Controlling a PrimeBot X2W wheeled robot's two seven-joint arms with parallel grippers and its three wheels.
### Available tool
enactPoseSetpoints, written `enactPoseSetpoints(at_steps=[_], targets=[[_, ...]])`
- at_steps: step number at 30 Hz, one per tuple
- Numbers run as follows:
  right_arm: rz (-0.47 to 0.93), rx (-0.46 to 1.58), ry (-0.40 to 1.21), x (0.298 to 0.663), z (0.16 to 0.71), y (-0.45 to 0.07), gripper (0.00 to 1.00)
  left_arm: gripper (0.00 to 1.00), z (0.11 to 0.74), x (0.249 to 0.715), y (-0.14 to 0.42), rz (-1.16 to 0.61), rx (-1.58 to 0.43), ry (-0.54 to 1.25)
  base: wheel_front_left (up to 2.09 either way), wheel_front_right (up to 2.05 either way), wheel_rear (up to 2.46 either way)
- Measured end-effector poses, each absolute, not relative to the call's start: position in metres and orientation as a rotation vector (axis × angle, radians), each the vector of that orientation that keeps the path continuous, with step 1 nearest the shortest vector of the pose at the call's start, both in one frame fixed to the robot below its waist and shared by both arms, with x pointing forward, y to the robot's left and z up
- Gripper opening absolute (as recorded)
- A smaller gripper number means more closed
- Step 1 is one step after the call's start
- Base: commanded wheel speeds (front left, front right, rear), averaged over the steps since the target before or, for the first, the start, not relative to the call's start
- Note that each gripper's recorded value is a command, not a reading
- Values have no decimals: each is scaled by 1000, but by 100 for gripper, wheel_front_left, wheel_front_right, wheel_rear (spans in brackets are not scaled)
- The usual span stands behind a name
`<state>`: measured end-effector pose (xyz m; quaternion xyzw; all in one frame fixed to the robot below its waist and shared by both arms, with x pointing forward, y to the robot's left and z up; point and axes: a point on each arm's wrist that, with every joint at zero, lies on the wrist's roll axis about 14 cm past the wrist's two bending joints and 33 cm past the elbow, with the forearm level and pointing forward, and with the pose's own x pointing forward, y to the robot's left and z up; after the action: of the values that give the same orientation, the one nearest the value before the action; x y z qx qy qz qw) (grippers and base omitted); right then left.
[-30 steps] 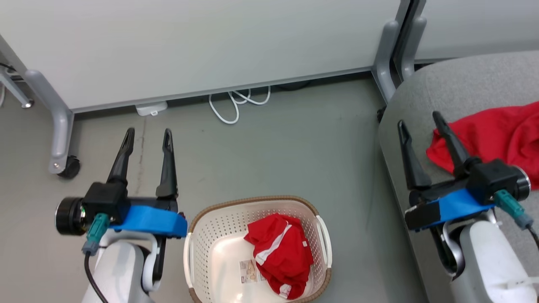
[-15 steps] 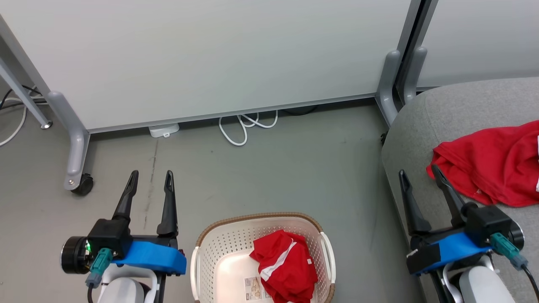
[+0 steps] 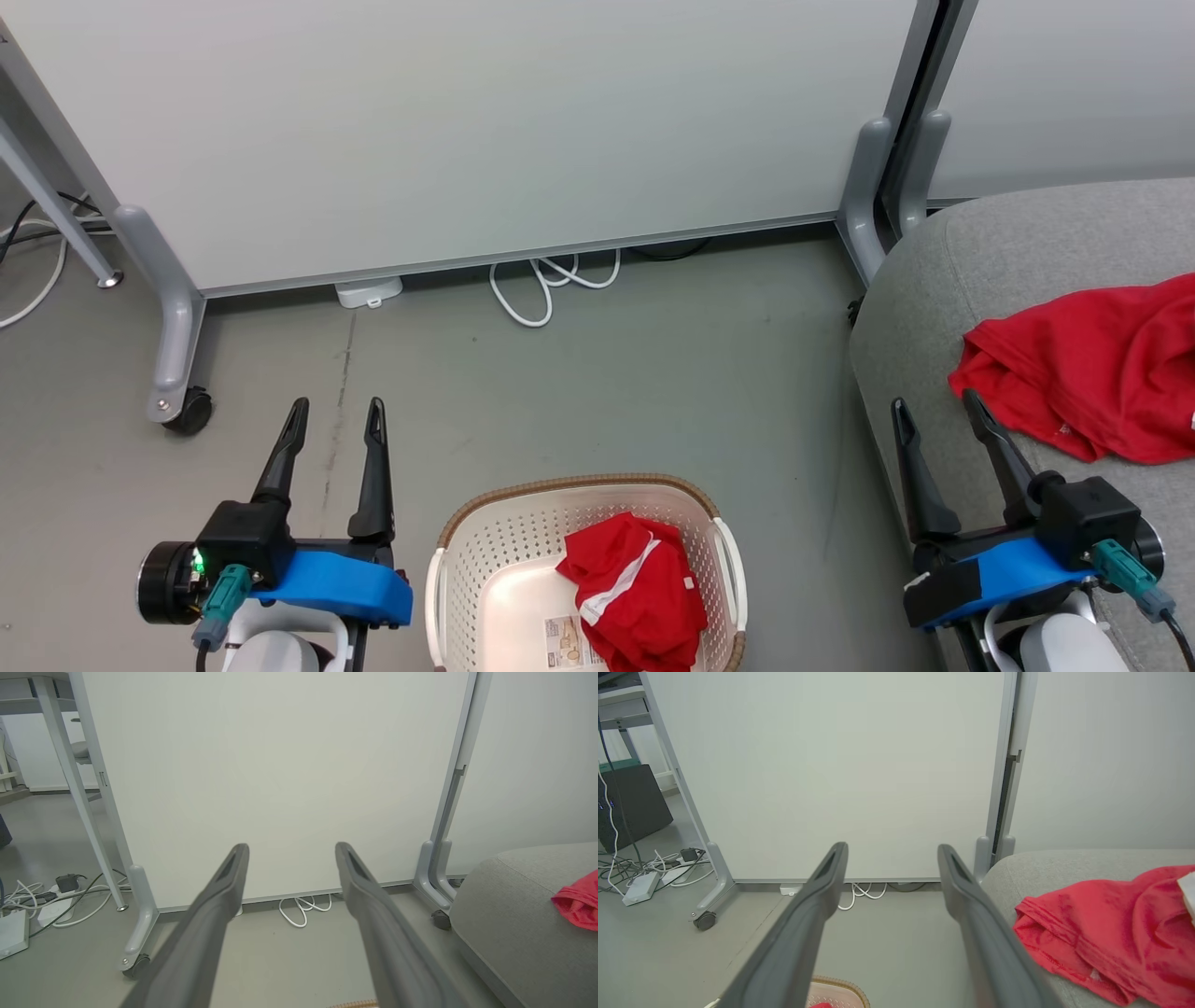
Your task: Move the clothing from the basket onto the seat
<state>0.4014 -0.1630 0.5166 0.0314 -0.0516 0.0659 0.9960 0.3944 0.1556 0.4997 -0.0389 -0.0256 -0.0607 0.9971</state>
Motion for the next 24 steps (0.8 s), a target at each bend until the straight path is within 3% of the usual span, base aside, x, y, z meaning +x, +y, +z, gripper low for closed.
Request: enactPoseSetpoints(at_steps=[10, 24], targets=[[127, 68, -96, 400, 514, -163, 100, 100, 492, 397, 148, -149, -67, -26, 0, 0, 0], [70, 54, -77, 419, 505, -185, 100, 100, 440, 439, 77, -385, -11, 129, 0, 0, 0]])
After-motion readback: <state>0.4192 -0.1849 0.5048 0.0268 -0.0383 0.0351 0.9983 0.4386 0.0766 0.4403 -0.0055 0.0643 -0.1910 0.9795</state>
